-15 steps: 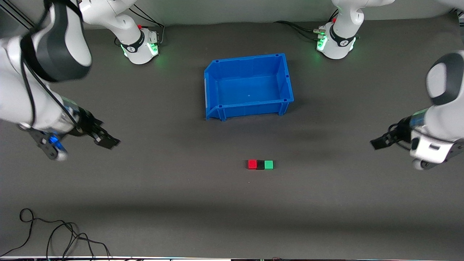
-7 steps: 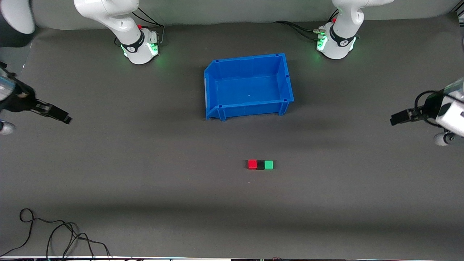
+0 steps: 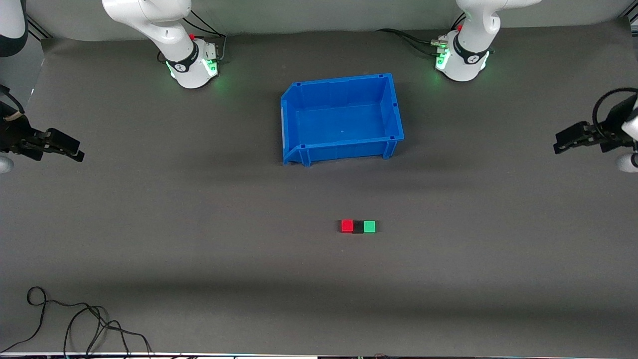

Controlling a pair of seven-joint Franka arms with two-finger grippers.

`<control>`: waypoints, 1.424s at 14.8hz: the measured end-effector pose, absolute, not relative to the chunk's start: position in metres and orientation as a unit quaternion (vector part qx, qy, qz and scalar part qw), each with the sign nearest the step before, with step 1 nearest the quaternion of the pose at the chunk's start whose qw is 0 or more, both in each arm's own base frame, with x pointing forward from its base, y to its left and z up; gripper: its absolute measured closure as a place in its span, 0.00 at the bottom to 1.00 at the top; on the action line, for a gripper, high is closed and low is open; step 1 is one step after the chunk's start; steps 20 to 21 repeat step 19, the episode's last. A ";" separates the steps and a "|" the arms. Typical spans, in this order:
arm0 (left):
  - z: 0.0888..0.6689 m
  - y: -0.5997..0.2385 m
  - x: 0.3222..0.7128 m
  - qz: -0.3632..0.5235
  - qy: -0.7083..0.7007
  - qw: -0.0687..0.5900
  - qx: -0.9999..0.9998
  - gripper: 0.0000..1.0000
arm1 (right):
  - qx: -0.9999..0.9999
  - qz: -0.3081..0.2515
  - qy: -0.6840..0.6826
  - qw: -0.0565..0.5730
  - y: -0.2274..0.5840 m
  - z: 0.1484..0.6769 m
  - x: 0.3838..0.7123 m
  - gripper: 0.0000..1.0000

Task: Attach green and red cubes to black cube

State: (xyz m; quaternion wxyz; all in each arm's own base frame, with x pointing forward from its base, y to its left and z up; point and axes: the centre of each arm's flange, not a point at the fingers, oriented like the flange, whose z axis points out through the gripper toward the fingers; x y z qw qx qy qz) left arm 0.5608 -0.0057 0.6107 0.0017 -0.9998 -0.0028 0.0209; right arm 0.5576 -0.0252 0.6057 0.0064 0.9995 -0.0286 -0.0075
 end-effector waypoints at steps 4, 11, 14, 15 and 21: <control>0.601 -0.021 0.548 0.025 0.011 0.005 -1.000 0.00 | 1.000 -0.015 -0.025 0.006 -0.022 0.604 0.556 0.00; 0.596 -0.013 0.548 0.027 0.005 0.008 -1.000 0.00 | 1.000 -0.015 -0.023 -0.002 -0.017 0.604 0.557 0.00; 0.596 -0.013 0.548 0.025 0.005 0.009 -1.000 0.00 | 1.000 -0.014 -0.023 -0.007 -0.016 0.604 0.557 0.00; 0.596 -0.013 0.548 0.025 0.005 0.009 -1.000 0.00 | 1.000 -0.014 -0.023 -0.007 -0.016 0.604 0.557 0.00; 0.596 -0.008 0.549 0.024 0.001 0.009 -1.000 0.00 | 1.000 -0.014 -0.023 -0.008 -0.016 0.604 0.557 0.00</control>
